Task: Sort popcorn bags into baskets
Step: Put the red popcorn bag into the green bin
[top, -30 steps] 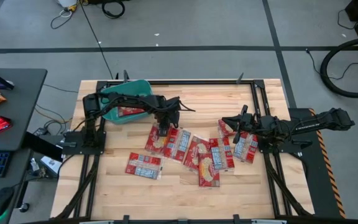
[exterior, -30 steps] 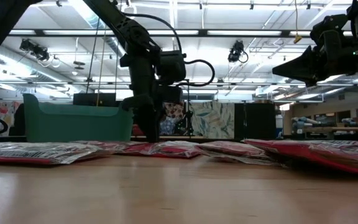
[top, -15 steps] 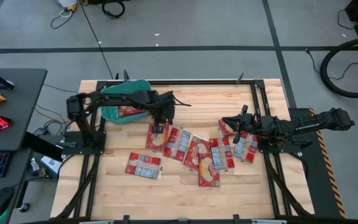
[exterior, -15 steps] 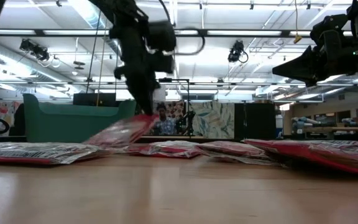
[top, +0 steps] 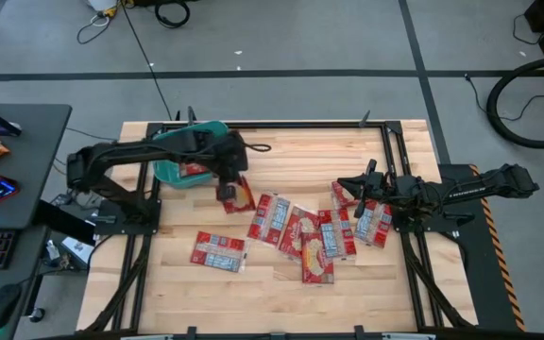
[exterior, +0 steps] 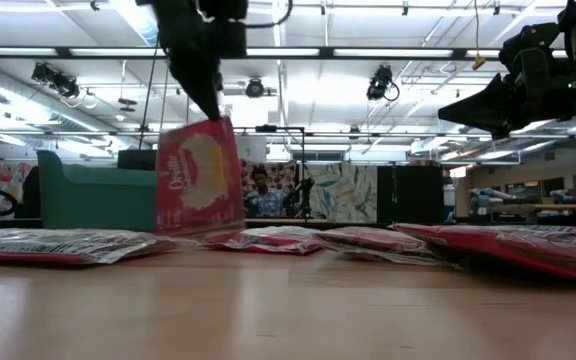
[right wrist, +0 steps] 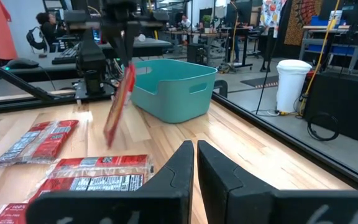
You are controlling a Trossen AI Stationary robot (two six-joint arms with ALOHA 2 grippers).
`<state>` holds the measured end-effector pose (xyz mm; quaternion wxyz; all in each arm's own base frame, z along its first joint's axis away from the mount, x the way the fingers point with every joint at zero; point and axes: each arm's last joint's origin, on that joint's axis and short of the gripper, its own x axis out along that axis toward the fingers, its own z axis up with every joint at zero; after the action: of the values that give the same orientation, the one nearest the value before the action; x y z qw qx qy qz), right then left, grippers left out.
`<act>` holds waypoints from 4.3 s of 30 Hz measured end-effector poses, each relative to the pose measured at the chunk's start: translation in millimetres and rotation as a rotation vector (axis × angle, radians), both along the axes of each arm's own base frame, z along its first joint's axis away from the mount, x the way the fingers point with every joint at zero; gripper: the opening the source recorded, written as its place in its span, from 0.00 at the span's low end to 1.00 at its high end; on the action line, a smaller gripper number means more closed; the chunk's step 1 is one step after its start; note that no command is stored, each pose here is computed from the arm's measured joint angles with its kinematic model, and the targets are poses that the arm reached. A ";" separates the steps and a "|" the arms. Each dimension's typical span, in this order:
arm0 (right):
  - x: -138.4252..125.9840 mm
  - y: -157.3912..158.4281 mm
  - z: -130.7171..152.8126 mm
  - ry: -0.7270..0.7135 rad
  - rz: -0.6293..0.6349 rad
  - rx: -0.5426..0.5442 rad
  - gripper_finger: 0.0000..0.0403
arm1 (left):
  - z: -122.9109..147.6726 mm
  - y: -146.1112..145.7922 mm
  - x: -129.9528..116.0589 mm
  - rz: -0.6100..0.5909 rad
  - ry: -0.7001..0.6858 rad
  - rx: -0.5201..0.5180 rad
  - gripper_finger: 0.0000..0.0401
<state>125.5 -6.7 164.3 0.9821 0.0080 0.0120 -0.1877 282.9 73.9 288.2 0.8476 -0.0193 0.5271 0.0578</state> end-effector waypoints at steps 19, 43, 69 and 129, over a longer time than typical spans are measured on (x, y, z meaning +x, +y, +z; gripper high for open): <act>0.0 0.0 0.7 -0.007 0.000 0.000 0.06 | 76.3 -8.1 -86.3 0.268 -0.261 0.060 0.00; 0.0 0.0 0.6 -0.007 0.000 0.000 0.06 | 90.5 28.0 -135.1 0.867 -0.355 0.192 0.01; 0.0 0.0 0.6 -0.007 0.000 0.000 0.06 | -1.8 99.4 -71.5 1.052 0.088 -0.002 0.01; 0.1 0.0 0.8 -0.007 0.000 0.000 0.06 | -37.5 -194.2 -5.0 0.091 0.117 0.036 0.35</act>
<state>125.5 -6.7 165.0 0.9822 0.0088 0.0085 -0.1876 277.8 -120.3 250.6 0.8120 -0.0248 0.5732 0.1068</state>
